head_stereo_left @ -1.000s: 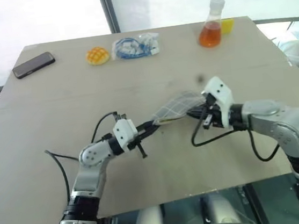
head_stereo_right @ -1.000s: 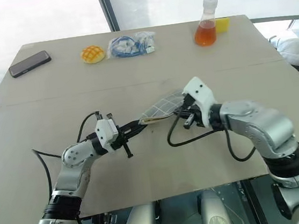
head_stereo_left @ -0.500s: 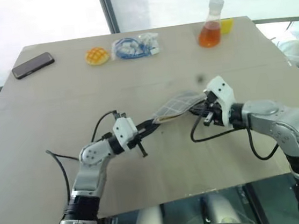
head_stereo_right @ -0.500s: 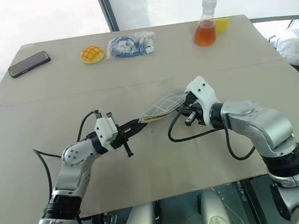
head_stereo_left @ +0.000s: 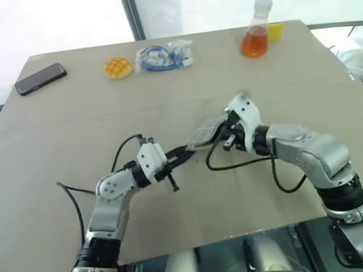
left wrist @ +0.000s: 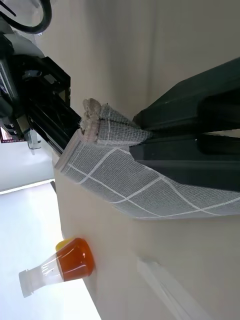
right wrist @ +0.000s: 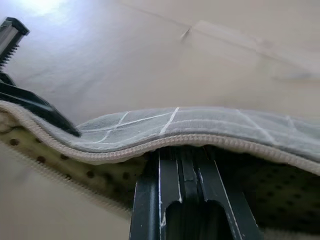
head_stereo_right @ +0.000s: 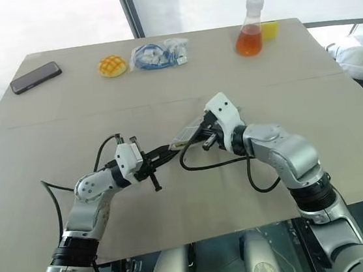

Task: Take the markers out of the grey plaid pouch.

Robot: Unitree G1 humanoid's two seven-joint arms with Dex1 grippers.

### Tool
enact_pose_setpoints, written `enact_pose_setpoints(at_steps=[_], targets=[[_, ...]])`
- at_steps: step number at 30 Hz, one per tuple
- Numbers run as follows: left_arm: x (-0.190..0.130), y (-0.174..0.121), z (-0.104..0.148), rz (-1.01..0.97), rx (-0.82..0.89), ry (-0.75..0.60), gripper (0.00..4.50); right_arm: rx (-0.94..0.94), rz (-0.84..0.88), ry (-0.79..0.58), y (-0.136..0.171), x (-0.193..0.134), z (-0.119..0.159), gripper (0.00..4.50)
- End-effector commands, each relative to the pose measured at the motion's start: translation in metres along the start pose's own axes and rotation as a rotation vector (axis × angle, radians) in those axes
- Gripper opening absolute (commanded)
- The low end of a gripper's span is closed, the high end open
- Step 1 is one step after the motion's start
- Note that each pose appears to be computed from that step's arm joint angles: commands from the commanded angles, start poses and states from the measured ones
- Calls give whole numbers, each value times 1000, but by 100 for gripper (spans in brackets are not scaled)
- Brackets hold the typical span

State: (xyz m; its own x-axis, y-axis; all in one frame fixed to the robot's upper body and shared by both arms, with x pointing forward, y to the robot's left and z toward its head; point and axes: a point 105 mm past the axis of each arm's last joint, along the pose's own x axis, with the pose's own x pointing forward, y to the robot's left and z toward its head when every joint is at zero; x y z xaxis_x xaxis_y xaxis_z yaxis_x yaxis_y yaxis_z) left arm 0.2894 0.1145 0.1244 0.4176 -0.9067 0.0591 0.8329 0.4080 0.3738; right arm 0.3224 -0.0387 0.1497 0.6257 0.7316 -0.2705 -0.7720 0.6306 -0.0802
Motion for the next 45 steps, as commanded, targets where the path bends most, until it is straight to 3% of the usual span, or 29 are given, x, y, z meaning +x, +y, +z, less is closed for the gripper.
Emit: enact_pose_setpoints(at_steps=[1, 7, 11, 13, 20, 23, 27, 33, 44, 45], targets=[[6, 1, 24, -28, -35, -95, 0, -206, -3, 22, 2, -1, -6, 2], [14, -2, 52, -134, -280, -236, 0, -316, 77, 58, 10, -30, -2, 2], [11, 4, 65, -181, -477, -286, 0, -276, 129, 50, 19, -53, 10, 2], [9, 8, 61, -169, -522, -268, 0, -285, 125, 59, 20, -59, 13, 2], [5, 6, 28, -143, -444, -150, 0, -452, 68, 188, 10, -55, -7, 2], [3, 5, 24, -133, -423, -142, 0, -475, 112, 179, 16, -53, -9, 72], [1, 4, 21, -110, -403, -134, 0, -547, 98, 172, 17, -49, -8, 245], [-1, 4, 17, -46, -447, -127, 0, -694, 97, 195, 17, -32, -13, 245], [0, 6, 15, -23, -503, -130, 0, -865, 12, 400, -21, 2, -54, 245], [0, 6, 14, -23, -504, -131, 0, -869, 9, 411, -23, 3, -58, 222]])
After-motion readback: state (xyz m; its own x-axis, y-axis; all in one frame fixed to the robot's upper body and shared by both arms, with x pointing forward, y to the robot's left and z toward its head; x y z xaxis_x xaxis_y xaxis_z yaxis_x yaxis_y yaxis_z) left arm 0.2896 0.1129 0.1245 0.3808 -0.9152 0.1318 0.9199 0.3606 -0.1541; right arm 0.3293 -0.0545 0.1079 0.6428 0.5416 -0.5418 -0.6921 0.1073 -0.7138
